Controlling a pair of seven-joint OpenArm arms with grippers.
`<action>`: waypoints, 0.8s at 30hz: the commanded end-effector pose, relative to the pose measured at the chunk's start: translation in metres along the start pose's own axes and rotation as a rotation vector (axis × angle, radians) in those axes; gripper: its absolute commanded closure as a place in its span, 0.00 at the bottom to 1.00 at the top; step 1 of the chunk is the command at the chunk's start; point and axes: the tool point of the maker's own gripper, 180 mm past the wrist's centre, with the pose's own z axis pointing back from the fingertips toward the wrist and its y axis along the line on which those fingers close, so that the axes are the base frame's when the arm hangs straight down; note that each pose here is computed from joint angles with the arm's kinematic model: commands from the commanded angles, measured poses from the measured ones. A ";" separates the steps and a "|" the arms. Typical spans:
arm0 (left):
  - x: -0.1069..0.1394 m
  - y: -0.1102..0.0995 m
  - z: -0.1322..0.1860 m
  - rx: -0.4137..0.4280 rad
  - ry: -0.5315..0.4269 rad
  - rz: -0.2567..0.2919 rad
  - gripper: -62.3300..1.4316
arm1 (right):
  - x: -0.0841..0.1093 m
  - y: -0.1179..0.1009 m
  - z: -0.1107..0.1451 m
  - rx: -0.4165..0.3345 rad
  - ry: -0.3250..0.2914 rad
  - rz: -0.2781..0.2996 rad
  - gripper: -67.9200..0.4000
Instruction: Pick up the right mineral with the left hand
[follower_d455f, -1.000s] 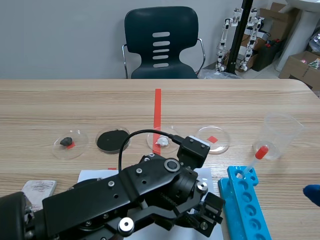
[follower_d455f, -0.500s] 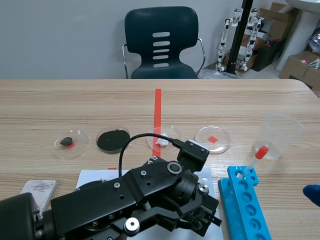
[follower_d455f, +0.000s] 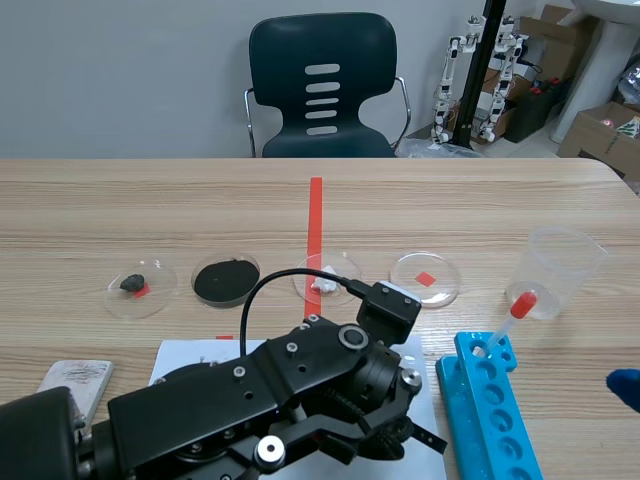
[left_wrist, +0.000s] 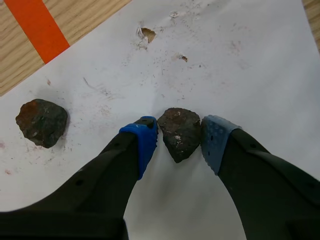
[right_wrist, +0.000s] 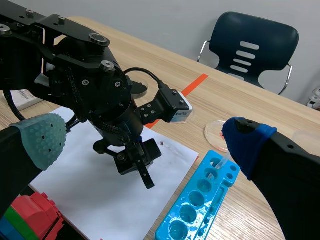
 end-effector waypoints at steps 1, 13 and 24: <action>0.008 -0.002 0.002 -0.003 -0.023 0.010 0.66 | 0.010 -0.002 -0.004 0.000 -0.041 0.005 0.00; 0.008 -0.001 0.002 -0.002 -0.023 0.010 0.85 | 0.010 -0.002 -0.004 0.000 -0.041 0.005 0.00; 0.037 0.021 0.038 -0.012 -0.178 0.085 0.85 | 0.010 -0.002 -0.004 0.000 -0.041 0.005 0.00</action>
